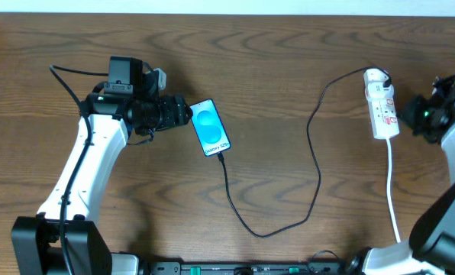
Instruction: Plug charger to phone and switch on socket
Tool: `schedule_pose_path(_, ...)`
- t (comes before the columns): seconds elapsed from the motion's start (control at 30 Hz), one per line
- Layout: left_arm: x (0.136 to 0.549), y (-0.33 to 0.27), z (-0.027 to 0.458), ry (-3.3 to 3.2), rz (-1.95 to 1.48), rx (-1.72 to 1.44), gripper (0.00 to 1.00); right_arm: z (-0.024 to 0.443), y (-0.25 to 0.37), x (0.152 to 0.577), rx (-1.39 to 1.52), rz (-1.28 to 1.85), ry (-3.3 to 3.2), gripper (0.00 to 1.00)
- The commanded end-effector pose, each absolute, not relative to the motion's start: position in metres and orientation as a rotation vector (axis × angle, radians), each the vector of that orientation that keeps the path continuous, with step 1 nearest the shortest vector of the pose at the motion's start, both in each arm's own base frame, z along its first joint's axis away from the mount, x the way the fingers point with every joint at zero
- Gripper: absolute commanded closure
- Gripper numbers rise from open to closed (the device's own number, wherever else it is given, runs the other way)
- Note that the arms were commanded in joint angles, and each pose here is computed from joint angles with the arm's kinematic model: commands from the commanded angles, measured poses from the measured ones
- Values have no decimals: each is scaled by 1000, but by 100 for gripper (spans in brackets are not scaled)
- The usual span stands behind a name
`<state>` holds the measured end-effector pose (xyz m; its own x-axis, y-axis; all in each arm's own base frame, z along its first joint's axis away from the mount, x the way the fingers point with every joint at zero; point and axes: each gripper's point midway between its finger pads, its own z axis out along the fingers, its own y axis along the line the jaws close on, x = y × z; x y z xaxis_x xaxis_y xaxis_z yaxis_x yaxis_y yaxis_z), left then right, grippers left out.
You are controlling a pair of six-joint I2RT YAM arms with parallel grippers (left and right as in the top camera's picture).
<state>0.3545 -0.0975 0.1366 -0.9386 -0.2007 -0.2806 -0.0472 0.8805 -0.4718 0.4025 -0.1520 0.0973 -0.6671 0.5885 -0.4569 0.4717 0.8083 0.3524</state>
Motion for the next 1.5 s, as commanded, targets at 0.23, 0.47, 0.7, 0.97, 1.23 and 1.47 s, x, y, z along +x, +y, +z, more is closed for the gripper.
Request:
schedule_pose_path(0.23, 352, -97, 141, 2719, -652, -158, 20, 56, -173, 454, 798, 363, 2464, 99)
schedule_pose_path(0.47, 356, -96, 142, 2705, -648, -154, 20, 43, -174, 463, 788, 382, 2458, 99)
schedule_pose_path(0.7, 357, -96, 143, 2697, -648, -151, 20, 44, -165, 473, 744, 385, 2448, 99)
schedule_pose_path(0.97, 357, -96, 143, 2697, -647, -147, 20, 15, -155, 470, 759, 434, 2504, 99)
schedule_pose_path(1.23, 357, -96, 143, 2696, -647, -147, 20, 12, -140, 469, 738, 450, 2537, 99)
schedule_pose_path(1.47, 357, -96, 143, 2697, -647, -147, 20, 5, -116, 458, 730, 483, 2620, 99)
